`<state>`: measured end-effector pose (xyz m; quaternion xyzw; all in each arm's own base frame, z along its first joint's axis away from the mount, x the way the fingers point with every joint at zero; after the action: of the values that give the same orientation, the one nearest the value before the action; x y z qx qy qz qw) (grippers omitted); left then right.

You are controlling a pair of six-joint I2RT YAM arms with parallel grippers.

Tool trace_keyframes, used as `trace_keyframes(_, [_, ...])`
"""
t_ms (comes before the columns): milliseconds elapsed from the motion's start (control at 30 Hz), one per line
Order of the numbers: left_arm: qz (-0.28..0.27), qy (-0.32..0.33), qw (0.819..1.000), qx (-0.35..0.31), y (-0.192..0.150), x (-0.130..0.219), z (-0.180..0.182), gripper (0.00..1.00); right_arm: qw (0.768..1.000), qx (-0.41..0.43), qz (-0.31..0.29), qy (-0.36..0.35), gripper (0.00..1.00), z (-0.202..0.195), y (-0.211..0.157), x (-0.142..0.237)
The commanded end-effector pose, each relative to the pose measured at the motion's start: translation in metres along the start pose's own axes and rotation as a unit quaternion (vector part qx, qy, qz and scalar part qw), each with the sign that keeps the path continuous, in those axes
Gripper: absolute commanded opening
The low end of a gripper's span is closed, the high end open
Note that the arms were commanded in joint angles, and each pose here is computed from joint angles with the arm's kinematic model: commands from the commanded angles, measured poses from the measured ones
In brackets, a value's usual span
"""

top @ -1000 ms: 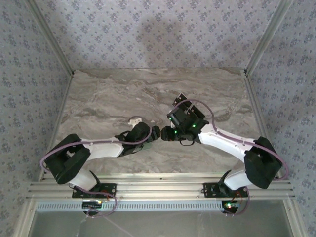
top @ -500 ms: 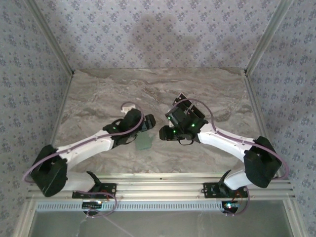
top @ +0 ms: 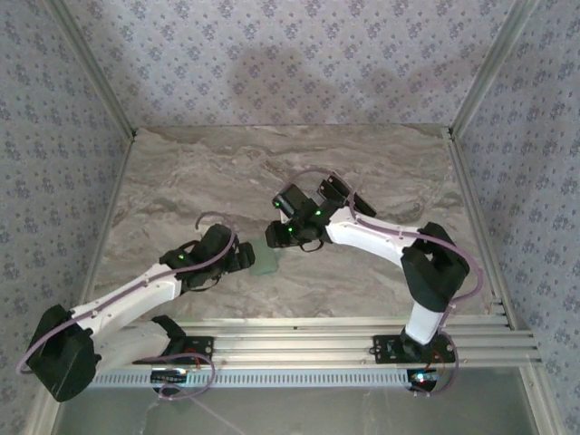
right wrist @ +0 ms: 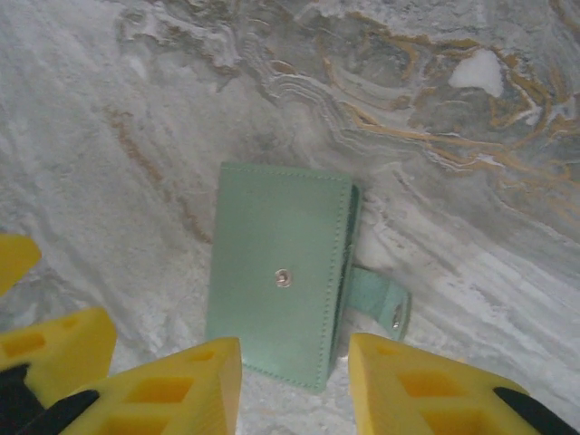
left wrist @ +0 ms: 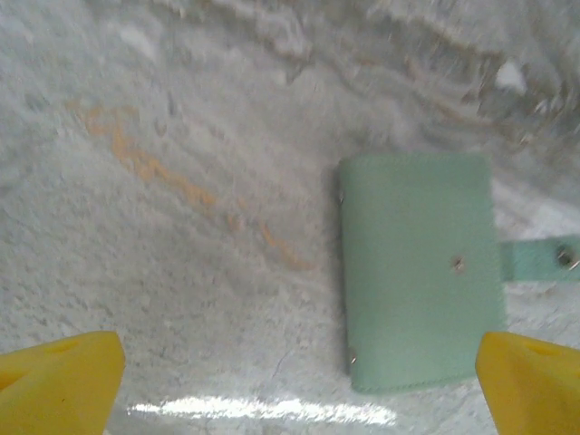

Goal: Put the credit cards into the card holder

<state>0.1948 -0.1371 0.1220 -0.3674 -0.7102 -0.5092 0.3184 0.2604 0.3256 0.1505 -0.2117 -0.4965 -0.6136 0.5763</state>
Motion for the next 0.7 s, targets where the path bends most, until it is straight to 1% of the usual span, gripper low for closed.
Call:
trace_keyframes(0, [0.020,-0.028,0.999,-0.010,-0.008,-0.006,-0.005,1.00,0.999,0.014,0.005,-0.049,0.39,-0.012,0.002,0.001])
trace_keyframes(133, [0.026,-0.040,0.999,-0.013,-0.010,-0.014,-0.010,1.00,0.996,0.017,0.015,-0.083,0.40,-0.024,-0.001,-0.002])
trace_keyframes(267, [0.031,-0.045,0.998,-0.024,-0.010,-0.019,-0.017,1.00,0.996,0.014,0.027,-0.087,0.40,-0.031,-0.002,-0.007])
trace_keyframes(667, [0.040,0.014,0.997,-0.065,-0.011,-0.035,-0.019,1.00,0.996,0.012,0.043,-0.078,0.39,-0.034,-0.003,-0.019])
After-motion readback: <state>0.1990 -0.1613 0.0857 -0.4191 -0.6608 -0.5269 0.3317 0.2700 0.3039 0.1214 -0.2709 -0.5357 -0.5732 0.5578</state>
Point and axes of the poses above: each hand's point on the last joint's axis, 136 mm out from that joint toward the fingers, its own x axis back along the fingers, its own z axis along the line the jaws close on, y = z × x, the point moved 5 cm from there along x, back along the fingers, and after that the axes turned 3 degrees about -x, right-handed, at the moved point
